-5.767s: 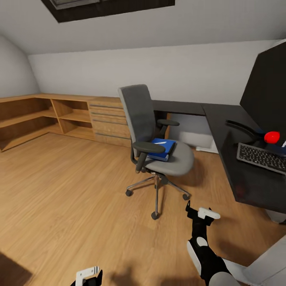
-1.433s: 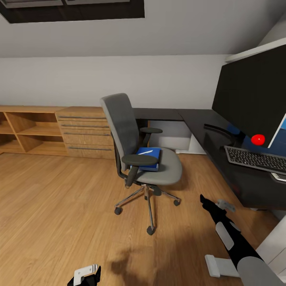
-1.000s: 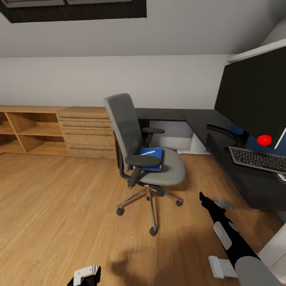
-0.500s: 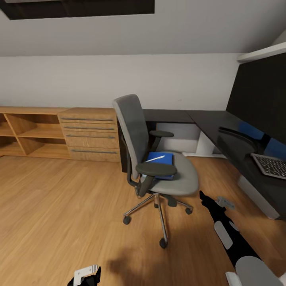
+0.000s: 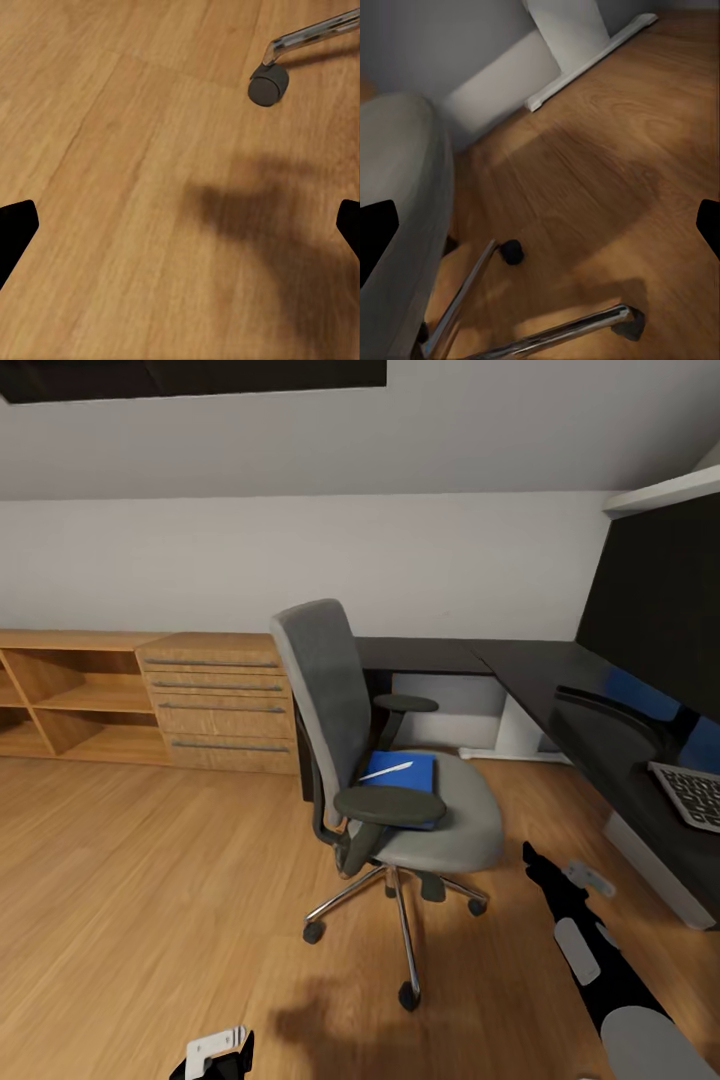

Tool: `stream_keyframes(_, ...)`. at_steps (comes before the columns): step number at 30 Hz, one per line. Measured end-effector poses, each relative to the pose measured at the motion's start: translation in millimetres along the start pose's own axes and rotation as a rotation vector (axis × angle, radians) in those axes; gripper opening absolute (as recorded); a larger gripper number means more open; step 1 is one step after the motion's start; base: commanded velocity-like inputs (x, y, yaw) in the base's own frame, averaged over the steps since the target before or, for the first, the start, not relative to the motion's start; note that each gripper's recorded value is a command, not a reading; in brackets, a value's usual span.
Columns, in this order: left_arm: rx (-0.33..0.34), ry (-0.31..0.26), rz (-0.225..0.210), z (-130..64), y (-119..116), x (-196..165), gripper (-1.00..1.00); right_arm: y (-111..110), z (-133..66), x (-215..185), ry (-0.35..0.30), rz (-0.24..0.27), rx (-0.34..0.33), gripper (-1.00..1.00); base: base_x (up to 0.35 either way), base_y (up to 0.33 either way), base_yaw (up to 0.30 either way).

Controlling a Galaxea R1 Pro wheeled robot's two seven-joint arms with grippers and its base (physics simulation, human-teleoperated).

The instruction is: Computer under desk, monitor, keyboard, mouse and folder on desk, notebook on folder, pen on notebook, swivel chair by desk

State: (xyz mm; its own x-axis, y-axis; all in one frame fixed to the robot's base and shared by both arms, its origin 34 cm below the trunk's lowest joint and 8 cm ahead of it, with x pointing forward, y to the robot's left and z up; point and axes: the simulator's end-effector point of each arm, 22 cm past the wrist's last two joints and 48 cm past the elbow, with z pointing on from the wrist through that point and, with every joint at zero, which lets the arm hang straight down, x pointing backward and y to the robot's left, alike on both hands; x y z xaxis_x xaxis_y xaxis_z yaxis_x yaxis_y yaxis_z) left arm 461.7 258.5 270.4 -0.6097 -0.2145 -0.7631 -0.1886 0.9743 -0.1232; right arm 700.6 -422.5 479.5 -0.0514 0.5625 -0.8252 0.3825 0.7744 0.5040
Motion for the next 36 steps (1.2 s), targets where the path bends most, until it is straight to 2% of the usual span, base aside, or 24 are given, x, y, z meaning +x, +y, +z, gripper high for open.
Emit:
stream_keyframes(4, 0.000, -0.001, 0.000, -0.1, 0, 0, 1.00, -6, -0.2, -3, -0.005, 0.017, 0.014, 1.00, 0.194, -0.001, 0.000)
stream_keyframes(20, 0.000, 0.000, 0.001, -0.2, -1, 0, 1.00, -7, 0.0, -3, -0.002, 0.016, 0.016, 1.00, 0.137, 0.025, 0.000)
stream_keyframes(28, 0.000, 0.000, 0.000, -0.1, -1, 0, 1.00, -10, 0.1, 7, 0.050, 0.020, 0.018, 1.00, 0.131, 0.001, 0.000)
stream_keyframes(36, 0.000, 0.000, 0.000, -0.1, -1, 0, 1.00, -12, 0.1, 10, 0.073, 0.021, 0.019, 1.00, 0.012, 0.000, 0.000)
